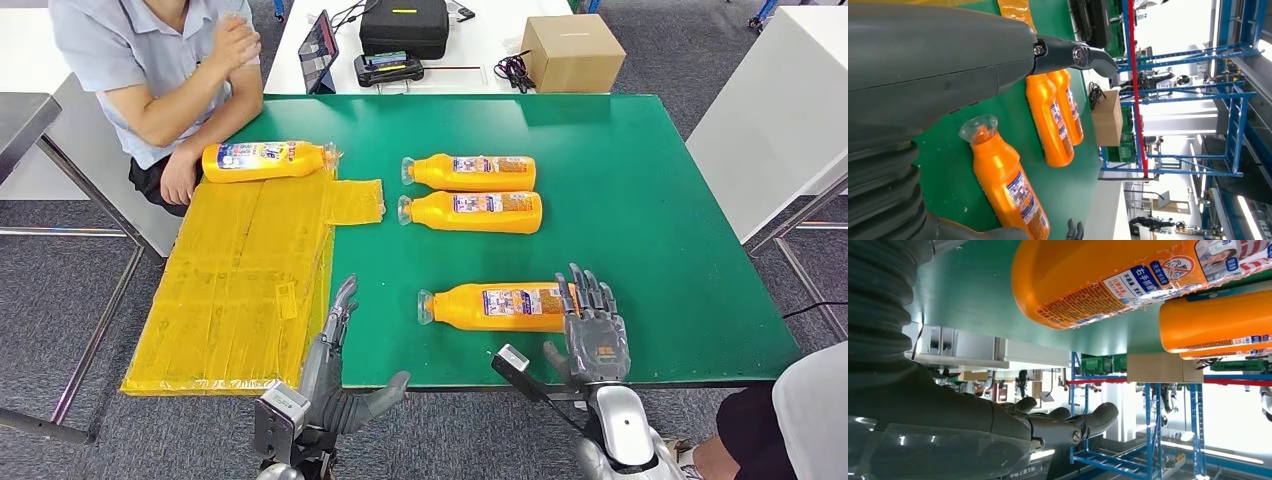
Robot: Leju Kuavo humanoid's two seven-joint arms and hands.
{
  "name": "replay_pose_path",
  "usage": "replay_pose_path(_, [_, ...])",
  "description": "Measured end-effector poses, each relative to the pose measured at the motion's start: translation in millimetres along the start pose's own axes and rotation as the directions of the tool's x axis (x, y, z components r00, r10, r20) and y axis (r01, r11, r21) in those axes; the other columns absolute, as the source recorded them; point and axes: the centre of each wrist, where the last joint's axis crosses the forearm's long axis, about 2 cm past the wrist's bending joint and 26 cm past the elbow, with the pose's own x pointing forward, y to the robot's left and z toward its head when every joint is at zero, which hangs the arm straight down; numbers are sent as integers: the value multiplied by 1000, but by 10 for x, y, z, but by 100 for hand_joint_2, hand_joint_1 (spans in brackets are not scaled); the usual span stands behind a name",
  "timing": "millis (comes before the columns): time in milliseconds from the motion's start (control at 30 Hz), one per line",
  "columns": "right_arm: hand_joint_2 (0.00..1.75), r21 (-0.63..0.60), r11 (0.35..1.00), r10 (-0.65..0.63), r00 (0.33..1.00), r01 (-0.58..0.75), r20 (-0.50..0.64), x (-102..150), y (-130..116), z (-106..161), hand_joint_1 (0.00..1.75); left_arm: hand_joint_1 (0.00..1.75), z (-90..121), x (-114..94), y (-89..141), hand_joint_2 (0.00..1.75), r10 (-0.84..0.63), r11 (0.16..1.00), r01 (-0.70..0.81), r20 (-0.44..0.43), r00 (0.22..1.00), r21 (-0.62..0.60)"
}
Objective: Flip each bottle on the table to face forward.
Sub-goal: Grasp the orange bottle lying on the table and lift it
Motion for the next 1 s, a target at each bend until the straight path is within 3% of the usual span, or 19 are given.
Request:
replay_pose_path(333, [175, 37, 992, -121, 992, 120, 30, -25, -79, -244, 0, 0, -8, 4, -35, 175, 4, 999, -4, 0, 1000, -39])
replay_pose_path(1000, [175, 37, 992, -125, 991, 123, 43, -9, -92, -294, 0, 0, -8, 6, -42, 175, 5, 999, -5, 1, 1000, -42])
